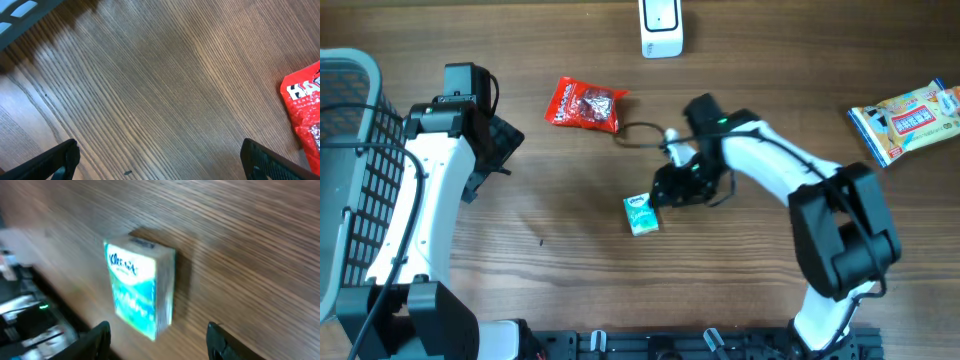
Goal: Scan the item barcode
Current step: 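Grasp the green tissue pack with the right gripper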
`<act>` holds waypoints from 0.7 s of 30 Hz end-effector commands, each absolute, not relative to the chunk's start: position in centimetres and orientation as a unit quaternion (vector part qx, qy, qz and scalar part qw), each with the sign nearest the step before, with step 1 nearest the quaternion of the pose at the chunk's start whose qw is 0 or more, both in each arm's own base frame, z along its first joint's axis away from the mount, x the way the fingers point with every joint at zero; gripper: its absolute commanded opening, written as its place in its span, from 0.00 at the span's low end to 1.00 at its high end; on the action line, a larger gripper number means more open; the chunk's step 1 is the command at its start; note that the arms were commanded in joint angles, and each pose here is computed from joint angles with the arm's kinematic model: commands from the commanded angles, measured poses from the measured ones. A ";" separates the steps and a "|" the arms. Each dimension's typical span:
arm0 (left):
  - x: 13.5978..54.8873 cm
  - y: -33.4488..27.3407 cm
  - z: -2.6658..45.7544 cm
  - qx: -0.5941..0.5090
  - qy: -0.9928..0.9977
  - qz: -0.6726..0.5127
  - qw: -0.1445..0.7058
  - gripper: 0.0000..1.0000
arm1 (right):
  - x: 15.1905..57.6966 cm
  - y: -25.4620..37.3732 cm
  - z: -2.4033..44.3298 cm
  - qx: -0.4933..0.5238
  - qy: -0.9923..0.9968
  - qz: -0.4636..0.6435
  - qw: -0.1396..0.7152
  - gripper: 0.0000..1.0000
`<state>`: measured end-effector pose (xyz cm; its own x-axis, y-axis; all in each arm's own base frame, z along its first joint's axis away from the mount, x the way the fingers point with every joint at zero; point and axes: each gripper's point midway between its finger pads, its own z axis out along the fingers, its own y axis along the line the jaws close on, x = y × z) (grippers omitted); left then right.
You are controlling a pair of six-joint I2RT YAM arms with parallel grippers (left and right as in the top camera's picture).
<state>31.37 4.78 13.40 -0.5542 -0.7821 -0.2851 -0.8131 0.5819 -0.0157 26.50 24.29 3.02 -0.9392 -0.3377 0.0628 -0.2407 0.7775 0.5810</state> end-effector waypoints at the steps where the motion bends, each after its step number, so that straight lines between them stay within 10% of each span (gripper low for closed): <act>1: 31.3 5.2 13.6 -0.464 0.873 0.065 0.137 1.00 | 26.9 24.8 2.1 0.154 -0.958 -0.235 0.056 0.60; 13: 31.3 5.2 13.6 -0.464 0.873 0.065 0.137 1.00 | 25.8 27.0 0.6 0.095 -0.966 -0.235 0.054 0.44; 21: 31.3 5.2 13.6 -0.464 0.873 0.065 0.137 1.00 | 25.8 27.0 0.4 0.085 -0.967 -0.234 0.058 0.04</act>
<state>31.37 4.78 13.40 -0.5542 -0.7821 -0.2851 -0.8131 0.5819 -0.0157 25.81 27.39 0.87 -0.9761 -0.2060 0.0690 -0.1481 0.8634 0.4822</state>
